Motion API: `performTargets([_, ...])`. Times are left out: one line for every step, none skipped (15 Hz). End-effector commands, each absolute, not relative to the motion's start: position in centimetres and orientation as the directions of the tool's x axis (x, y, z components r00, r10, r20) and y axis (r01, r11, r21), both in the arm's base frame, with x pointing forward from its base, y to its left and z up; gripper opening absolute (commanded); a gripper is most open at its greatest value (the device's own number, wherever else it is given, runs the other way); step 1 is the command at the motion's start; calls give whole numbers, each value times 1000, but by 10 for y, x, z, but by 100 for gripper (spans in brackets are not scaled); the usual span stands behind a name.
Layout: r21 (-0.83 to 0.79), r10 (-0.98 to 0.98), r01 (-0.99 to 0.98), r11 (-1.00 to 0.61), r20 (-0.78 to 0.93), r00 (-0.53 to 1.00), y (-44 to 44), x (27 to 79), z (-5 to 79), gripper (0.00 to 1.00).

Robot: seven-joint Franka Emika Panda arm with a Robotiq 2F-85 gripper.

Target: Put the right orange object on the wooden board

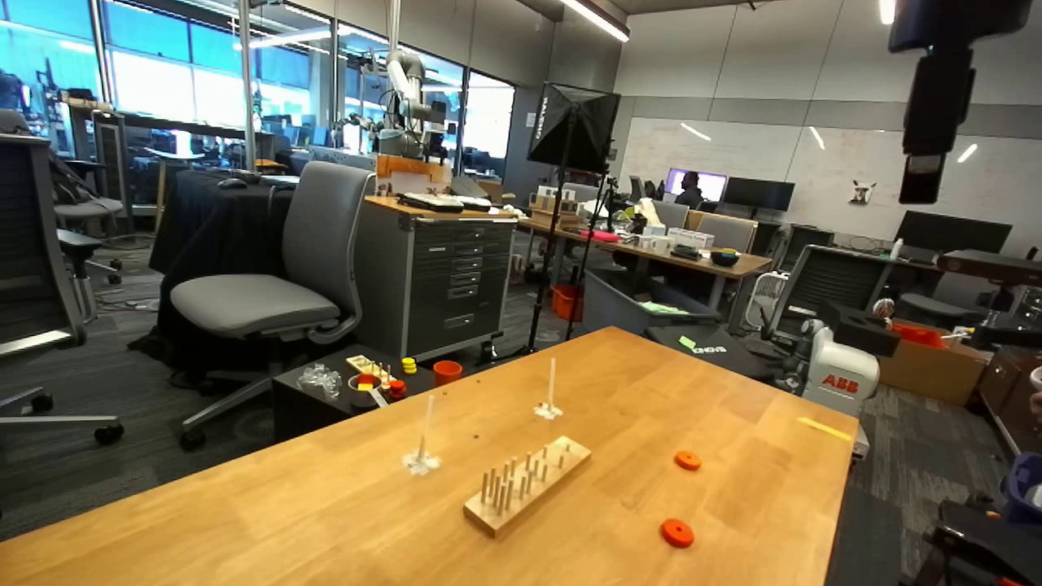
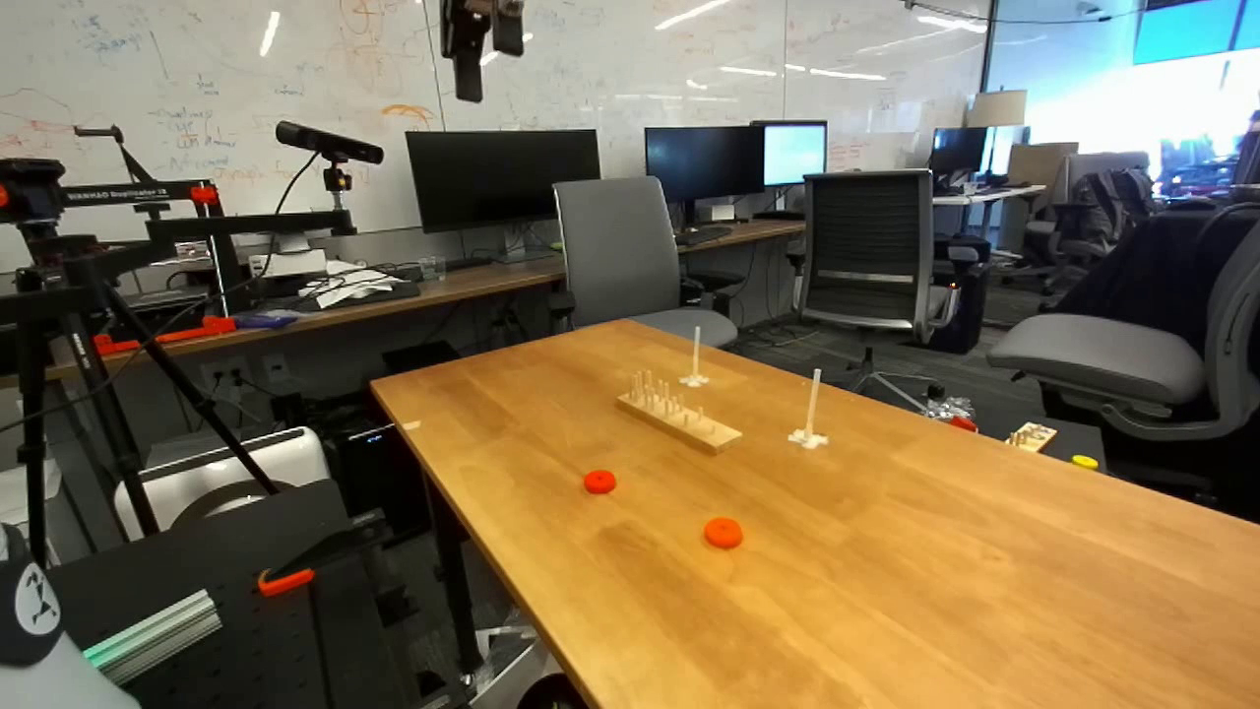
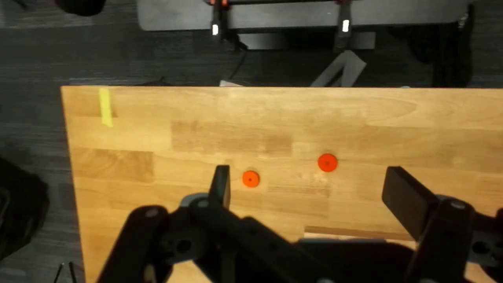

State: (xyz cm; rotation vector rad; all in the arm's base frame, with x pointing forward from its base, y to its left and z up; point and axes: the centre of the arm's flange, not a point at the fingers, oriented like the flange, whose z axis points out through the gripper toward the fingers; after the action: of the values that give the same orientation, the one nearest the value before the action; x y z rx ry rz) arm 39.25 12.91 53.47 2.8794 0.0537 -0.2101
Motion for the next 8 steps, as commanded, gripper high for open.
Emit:
performTargets([391,94,175,-904,-218,972,120,446,564,100])
performTargets([371,33,113,-922,-216,976,118,463,561,100])
performTargets([327,-28,53,-944,-240,970,118,478,556,100])
performTargets([282,-70,1,-959,-240,968,117,491,548,100])
performTargets([332,5,73,-940,-202,979,112,447,542,100])
performTargets([314,-20,50,-948,-216,976,110,461,535,100])
performTargets([305,-35,38,-952,-228,973,108,472,529,100])
performTargets([302,-43,31,-953,-238,970,106,479,524,100])
